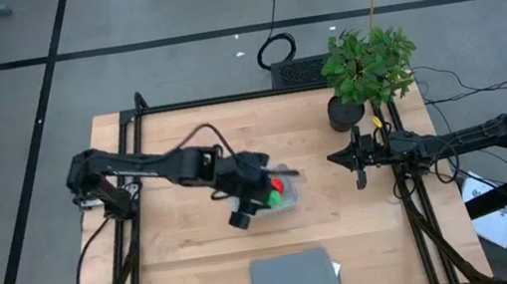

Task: Pick and placing Produce into tupperware
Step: Put the green pear into the gray bin

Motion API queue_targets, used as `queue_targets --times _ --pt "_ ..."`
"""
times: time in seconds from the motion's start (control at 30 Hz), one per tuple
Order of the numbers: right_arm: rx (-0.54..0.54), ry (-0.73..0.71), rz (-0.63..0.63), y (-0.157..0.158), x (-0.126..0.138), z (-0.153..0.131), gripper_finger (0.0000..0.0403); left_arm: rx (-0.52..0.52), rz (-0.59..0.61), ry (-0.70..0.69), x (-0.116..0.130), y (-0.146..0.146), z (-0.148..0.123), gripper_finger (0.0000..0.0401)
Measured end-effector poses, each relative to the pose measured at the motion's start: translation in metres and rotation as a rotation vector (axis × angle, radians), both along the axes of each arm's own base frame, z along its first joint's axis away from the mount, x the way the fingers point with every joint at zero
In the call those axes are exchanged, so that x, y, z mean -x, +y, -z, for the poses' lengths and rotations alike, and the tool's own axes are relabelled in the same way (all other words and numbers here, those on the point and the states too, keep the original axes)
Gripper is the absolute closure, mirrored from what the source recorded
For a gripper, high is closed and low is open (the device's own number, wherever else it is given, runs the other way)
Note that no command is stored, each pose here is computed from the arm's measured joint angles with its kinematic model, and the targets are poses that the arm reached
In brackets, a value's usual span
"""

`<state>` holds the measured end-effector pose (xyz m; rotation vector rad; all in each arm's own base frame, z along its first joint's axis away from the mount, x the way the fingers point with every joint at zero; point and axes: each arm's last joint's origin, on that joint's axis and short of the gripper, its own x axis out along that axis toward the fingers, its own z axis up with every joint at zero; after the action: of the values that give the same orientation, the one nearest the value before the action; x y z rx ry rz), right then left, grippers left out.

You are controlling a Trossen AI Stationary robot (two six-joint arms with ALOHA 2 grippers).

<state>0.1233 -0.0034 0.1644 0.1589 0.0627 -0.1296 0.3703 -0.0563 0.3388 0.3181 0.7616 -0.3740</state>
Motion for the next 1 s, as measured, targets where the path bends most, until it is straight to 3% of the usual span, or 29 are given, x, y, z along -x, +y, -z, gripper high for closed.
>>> queue_targets --times 0.3,0.47,0.77,1.0 --pt "0.011 -0.018 -0.001 0.0 0.0 -0.002 0.0403 0.193 -0.199 -0.015 -0.001 0.032 0.013 0.0206" --pt "0.01 -0.022 -0.001 0.0 0.0 -0.002 0.0403 0.268 -0.192 -0.094 -0.008 0.041 0.035 0.0206" --pt "0.001 -0.024 0.0 0.0 0.0 -0.002 0.0403 0.269 -0.258 -0.016 0.001 0.062 0.087 0.0206" --pt "0.0 -0.024 0.0 0.0 0.0 -0.002 0.0403 0.251 -0.28 -0.018 0.004 0.075 0.097 0.0206"
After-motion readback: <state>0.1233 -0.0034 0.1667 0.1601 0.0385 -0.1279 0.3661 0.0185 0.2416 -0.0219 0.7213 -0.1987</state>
